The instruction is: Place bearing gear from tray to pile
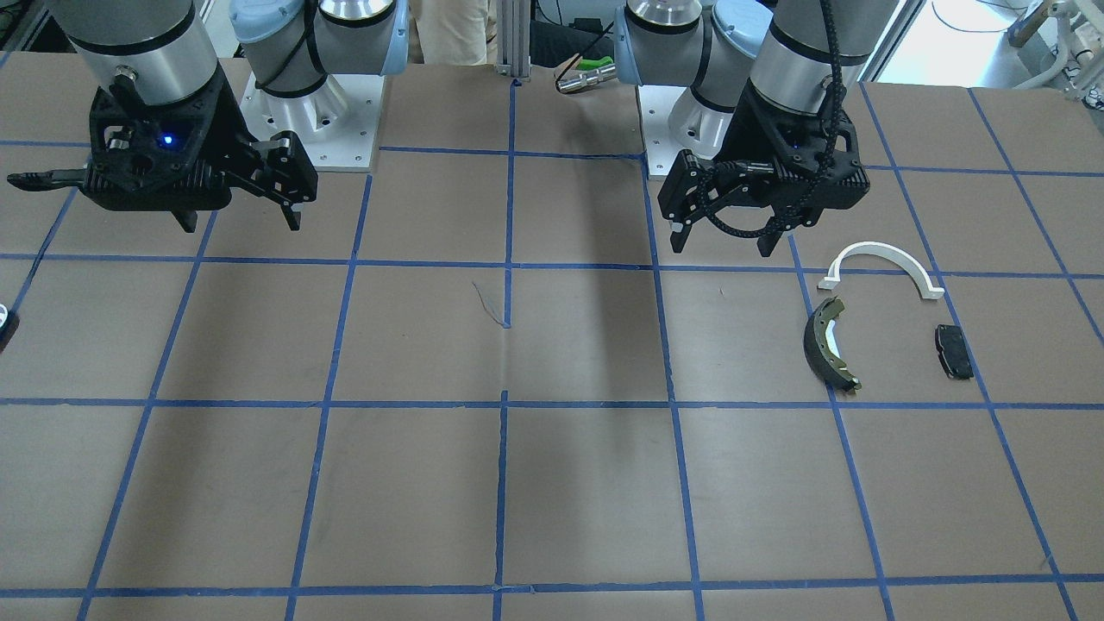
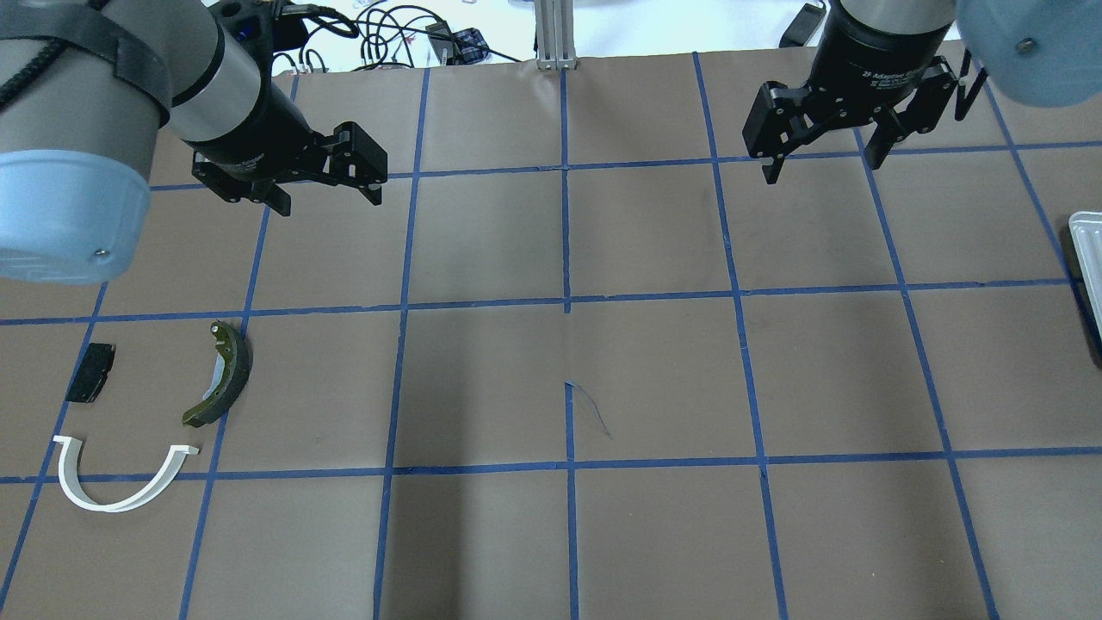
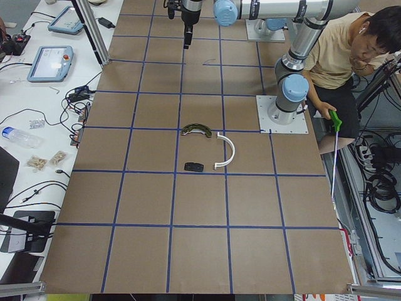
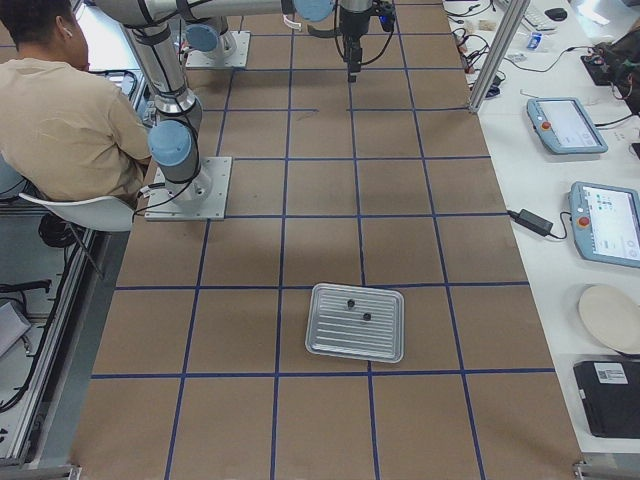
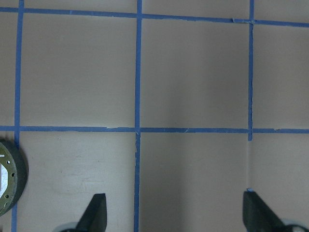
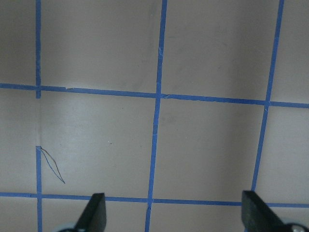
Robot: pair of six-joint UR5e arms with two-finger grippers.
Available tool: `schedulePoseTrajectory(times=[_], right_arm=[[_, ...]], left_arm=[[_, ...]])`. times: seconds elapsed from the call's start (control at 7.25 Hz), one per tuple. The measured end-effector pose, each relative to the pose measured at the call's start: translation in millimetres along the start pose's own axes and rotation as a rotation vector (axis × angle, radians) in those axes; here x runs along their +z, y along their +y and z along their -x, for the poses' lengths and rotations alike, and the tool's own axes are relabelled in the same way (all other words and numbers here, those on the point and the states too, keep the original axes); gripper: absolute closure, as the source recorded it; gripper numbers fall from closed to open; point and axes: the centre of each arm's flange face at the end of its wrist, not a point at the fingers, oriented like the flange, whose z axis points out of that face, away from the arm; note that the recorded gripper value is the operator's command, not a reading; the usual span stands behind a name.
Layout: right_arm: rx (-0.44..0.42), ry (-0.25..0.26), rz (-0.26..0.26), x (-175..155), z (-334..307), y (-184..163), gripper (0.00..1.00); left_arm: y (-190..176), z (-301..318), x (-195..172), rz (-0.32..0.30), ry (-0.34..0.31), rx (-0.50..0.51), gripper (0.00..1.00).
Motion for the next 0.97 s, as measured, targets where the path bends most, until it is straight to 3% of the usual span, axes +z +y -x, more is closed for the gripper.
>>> schedulePoseTrajectory(times=[0.55, 0.69, 0.97], right_arm=[[0.03, 0.012, 0.007, 1, -18, -3, 0.0], [0.061, 0.01, 0.016, 2, -47, -5, 0.0], [0.009, 0.0, 0.039, 9, -135, -6, 0.0]], left_arm=[[1, -3, -2, -0.005, 0.001, 0.008, 0.0], [1, -4, -1, -0.003, 0.001, 0.009, 0.0], [-1, -4, 4, 0.007, 0.001, 0.009, 0.0]])
